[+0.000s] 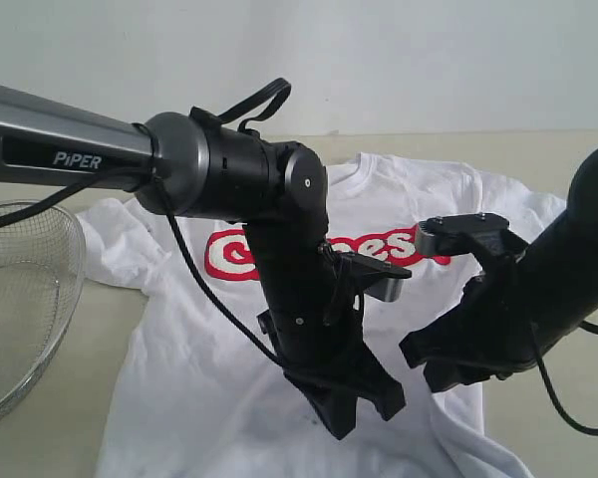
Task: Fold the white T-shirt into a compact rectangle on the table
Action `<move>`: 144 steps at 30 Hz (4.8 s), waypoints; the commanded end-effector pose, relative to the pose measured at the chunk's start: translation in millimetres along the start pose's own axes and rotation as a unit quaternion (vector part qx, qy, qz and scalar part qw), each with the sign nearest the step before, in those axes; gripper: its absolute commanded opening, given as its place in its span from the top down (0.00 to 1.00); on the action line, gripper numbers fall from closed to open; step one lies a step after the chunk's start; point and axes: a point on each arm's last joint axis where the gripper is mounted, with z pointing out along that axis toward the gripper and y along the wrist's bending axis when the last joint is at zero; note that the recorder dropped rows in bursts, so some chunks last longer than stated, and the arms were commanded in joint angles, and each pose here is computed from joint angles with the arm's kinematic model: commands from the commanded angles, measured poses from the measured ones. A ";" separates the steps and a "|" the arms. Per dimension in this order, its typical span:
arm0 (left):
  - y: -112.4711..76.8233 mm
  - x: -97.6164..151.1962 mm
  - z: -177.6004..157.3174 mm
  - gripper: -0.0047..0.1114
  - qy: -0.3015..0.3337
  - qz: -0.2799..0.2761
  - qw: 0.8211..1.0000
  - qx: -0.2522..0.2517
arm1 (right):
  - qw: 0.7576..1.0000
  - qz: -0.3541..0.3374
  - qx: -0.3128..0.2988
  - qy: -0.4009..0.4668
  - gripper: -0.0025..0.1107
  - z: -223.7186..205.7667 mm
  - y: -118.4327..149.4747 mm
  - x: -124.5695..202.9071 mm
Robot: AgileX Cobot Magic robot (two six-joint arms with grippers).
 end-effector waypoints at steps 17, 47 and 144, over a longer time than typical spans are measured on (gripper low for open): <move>-1.2 0.8 -3.4 0.92 -0.004 -0.001 1.000 0.003 | 0.999 0.002 -0.016 -0.049 0.69 -0.8 3.3 -10.8; -1.0 0.9 -3.4 0.92 -0.003 0.000 1.000 0.002 | 0.996 0.059 0.055 0.028 0.98 0.4 -9.5 3.9; 36.2 104.6 -92.6 0.92 -0.255 -0.107 0.955 -0.110 | 0.951 0.269 0.138 -0.067 0.57 -13.0 -217.9 -93.7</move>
